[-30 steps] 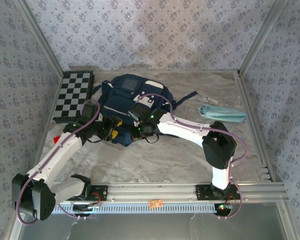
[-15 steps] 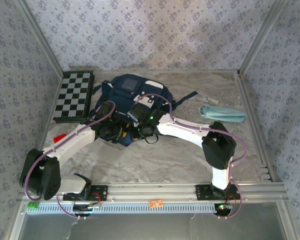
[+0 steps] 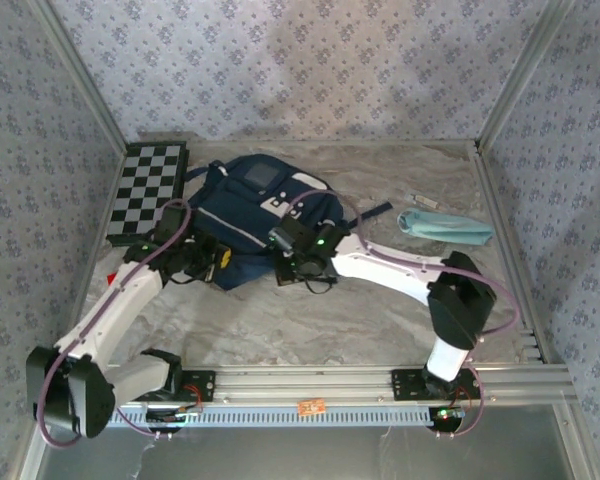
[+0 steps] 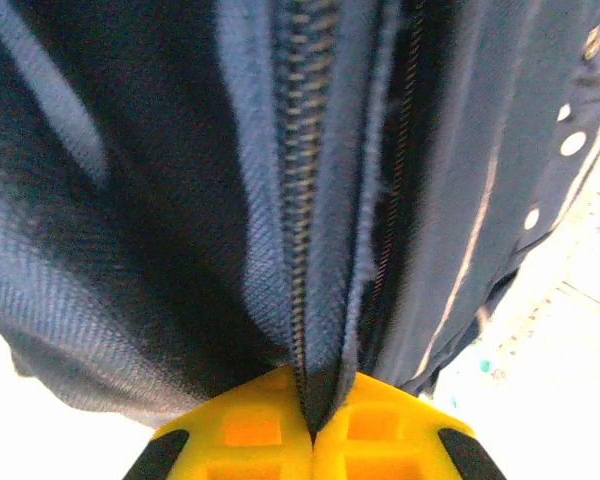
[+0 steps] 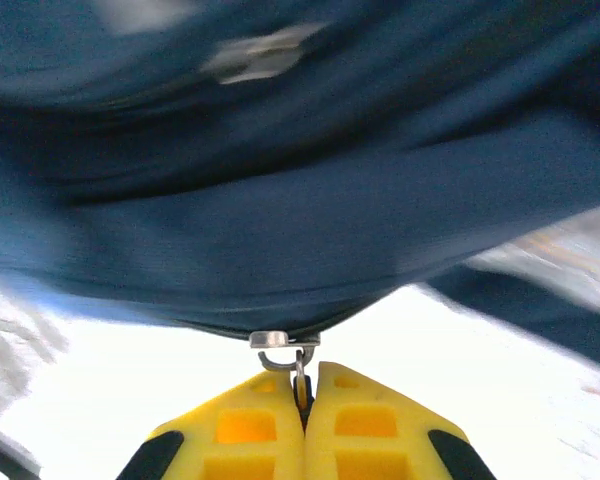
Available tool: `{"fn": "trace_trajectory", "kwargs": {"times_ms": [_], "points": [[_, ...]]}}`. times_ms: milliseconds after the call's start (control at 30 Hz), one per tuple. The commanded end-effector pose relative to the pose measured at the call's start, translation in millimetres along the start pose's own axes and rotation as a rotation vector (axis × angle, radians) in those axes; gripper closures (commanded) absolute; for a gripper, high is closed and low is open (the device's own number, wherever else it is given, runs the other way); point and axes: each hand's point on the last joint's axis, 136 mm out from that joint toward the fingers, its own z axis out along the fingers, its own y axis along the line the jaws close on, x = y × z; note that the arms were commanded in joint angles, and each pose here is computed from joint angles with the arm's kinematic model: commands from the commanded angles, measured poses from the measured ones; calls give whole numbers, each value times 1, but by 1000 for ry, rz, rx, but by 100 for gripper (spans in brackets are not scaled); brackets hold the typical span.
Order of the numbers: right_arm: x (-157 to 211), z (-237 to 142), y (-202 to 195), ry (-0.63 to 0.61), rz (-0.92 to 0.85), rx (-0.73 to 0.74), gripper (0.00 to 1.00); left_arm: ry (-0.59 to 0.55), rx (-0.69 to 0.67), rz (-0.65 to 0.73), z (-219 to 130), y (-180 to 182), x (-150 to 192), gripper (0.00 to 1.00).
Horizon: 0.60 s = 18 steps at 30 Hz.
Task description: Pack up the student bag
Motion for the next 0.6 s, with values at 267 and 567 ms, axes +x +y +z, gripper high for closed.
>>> {"fn": "trace_trajectory", "kwargs": {"times_ms": [267, 567], "points": [[19, 10, -136, 98, 210, 294, 100, -103, -132, 36, -10, 45, -29, 100], [-5, -47, -57, 20, 137, 45, 66, -61, -75, 274, -32, 13, 7, 65]]}}
